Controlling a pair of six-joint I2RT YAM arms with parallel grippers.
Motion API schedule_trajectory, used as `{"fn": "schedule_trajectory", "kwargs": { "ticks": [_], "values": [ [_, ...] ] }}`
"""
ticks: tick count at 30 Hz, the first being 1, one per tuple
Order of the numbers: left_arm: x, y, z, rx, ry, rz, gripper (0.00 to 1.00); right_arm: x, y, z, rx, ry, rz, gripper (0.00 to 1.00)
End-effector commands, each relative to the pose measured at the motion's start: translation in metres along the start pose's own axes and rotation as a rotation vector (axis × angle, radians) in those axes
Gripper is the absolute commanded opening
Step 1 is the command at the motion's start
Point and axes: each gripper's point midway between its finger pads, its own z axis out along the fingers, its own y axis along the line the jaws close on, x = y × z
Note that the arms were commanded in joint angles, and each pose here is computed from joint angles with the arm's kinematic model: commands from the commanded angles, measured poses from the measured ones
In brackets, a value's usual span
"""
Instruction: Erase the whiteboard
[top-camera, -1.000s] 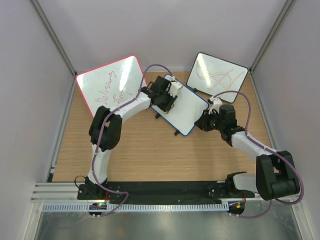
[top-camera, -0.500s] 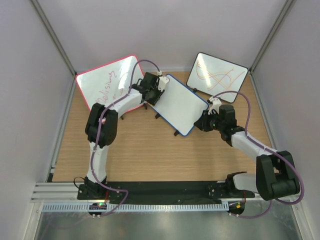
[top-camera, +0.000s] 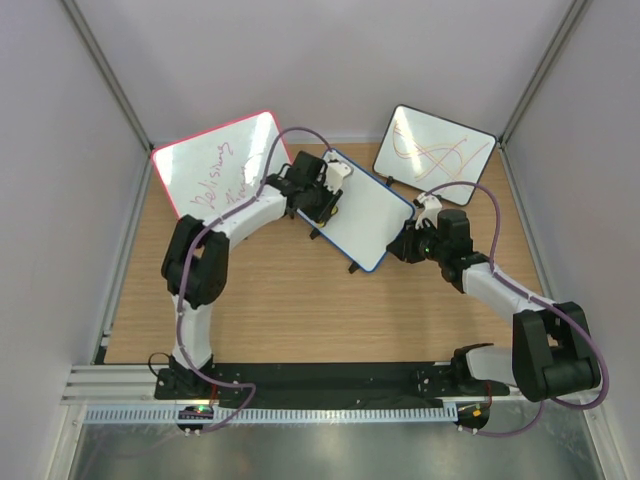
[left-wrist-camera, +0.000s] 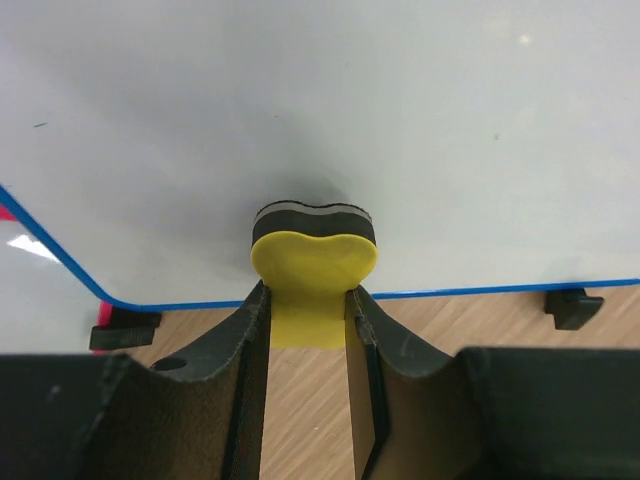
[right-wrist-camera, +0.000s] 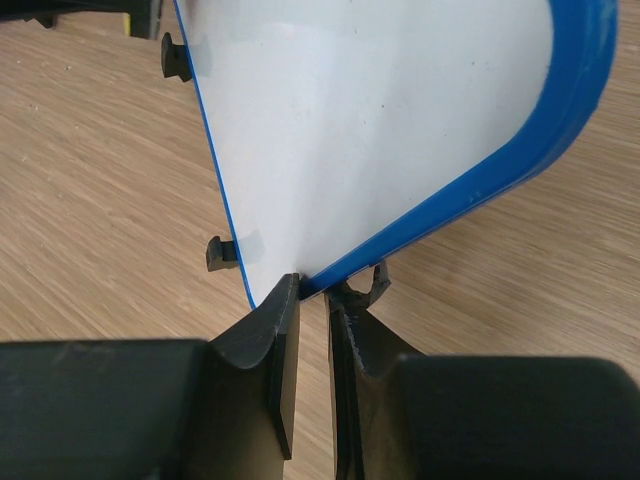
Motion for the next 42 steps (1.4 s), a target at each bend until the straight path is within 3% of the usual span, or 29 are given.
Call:
{"fn": "schedule_trajectory", "kwargs": {
  "ticks": [1, 3, 9, 17, 24, 33, 42],
  "values": [
    [-0.033, -0.002, -0.049, 0.018, -0.104, -0.002, 0.0, -0.004, 0.011, -0.002, -0.043, -0.011, -0.057, 0.01],
    [-0.035, -0.001, -0.064, 0.021, -0.123, 0.003, 0.0, -0.003, 0.01, -0.002, -0.04, -0.008, -0.055, 0.01],
    [0.019, 0.015, -0.093, 0.006, -0.052, 0.016, 0.0, -0.003, 0.008, -0.003, -0.02, 0.0, -0.047, 0.01],
    [0.132, 0.037, -0.119, -0.033, 0.172, -0.011, 0.0, -0.006, 0.01, -0.016, 0.009, 0.005, -0.045, 0.01],
    [0.2, 0.032, -0.132, -0.068, 0.354, 0.046, 0.0, 0.004, 0.008, -0.015, 0.012, 0.049, -0.018, 0.01],
    [0.236, 0.048, -0.128, -0.153, 0.482, 0.076, 0.01, 0.007, 0.007, -0.014, 0.019, 0.062, -0.005, 0.02],
    [0.251, 0.042, -0.123, -0.12, 0.522, 0.077, 0.25, 0.008, 0.006, -0.014, 0.025, 0.064, -0.003, 0.08]
  ]
}}
